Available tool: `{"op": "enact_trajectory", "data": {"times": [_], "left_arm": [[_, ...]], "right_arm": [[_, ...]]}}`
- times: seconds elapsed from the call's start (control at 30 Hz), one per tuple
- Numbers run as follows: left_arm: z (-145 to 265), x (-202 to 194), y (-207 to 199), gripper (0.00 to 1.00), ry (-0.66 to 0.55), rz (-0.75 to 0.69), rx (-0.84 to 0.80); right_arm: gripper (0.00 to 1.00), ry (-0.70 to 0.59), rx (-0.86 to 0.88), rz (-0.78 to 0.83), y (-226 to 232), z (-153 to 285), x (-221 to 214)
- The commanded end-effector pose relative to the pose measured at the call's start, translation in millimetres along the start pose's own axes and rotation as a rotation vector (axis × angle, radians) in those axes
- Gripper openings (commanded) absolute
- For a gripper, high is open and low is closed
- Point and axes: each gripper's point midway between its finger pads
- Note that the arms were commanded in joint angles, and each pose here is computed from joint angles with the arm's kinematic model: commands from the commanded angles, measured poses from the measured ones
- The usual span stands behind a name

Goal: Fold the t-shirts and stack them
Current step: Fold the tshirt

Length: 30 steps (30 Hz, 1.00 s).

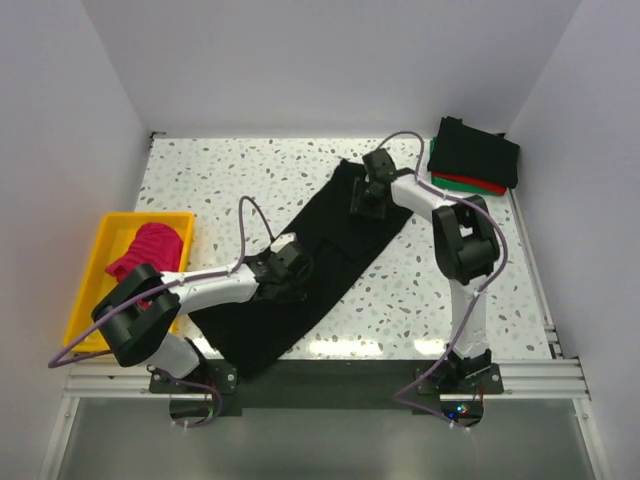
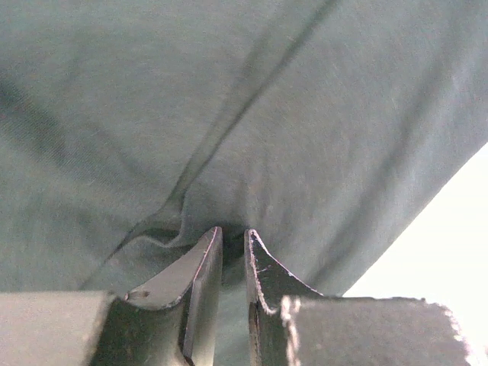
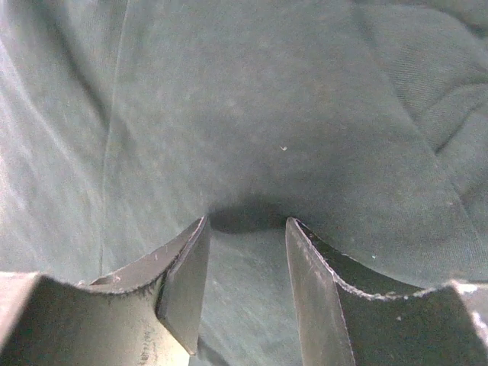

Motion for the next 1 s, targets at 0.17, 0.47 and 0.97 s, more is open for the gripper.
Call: {"op": "enact_trajectory", "data": {"times": [0.17, 0.47, 0.97], "left_arm": [[-8, 43, -83, 0.23, -0.028, 0.123, -0.221], [-15, 85, -158, 0.29, -0.041, 0.184, -0.418], [42, 89, -64, 0.32, -0.181, -0.094, -0.120]], "right_arm": [[0.51, 0.076, -0.103, 0.244, 14, -59, 34], [0.60, -0.078, 0.049, 0.341, 63, -80, 88], [0.67, -0.302, 0.148, 0.335, 110, 39, 143]]}}
Point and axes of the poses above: each gripper's point midway between its finger pads, its own z axis back along the fingers, its own y axis along the line the jaws close on, x = y × z, and after that the axes turned 10 degrees about -z, right-handed
